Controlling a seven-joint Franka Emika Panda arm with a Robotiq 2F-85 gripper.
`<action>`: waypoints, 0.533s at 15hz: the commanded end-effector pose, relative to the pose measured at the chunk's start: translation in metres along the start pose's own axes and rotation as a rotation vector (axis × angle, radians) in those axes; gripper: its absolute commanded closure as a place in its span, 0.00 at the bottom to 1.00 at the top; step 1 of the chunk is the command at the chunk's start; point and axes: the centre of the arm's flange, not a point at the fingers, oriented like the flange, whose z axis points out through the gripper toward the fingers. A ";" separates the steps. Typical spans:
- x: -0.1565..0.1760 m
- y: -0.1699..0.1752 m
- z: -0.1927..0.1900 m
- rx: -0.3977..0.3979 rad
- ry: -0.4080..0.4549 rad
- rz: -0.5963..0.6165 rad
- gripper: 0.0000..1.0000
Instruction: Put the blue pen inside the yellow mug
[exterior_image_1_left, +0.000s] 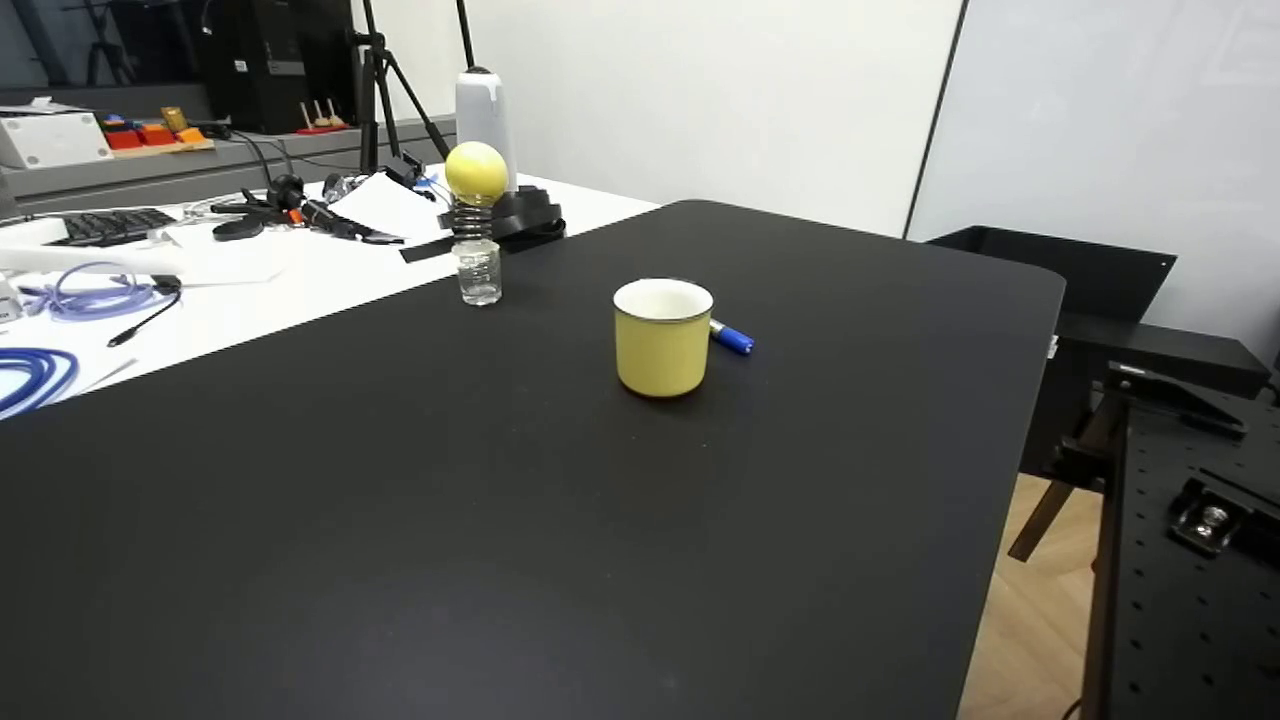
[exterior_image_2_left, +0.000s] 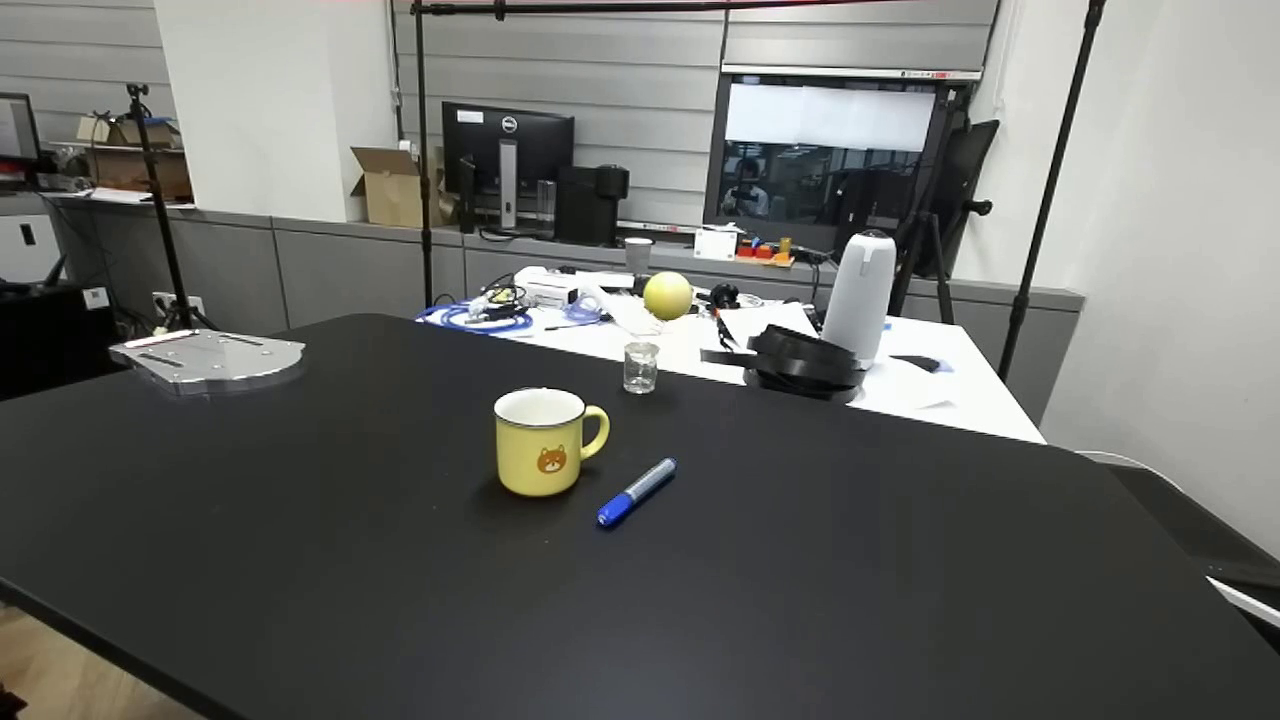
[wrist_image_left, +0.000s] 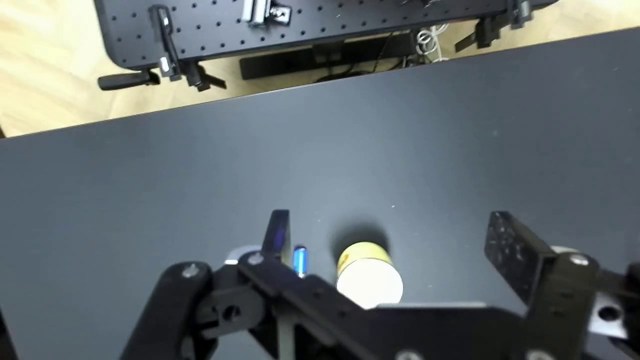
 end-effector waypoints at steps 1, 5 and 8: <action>0.006 0.007 0.003 -0.015 0.007 0.009 0.00; 0.015 0.015 0.007 -0.027 0.020 0.026 0.00; 0.045 0.041 0.013 0.001 0.110 0.058 0.00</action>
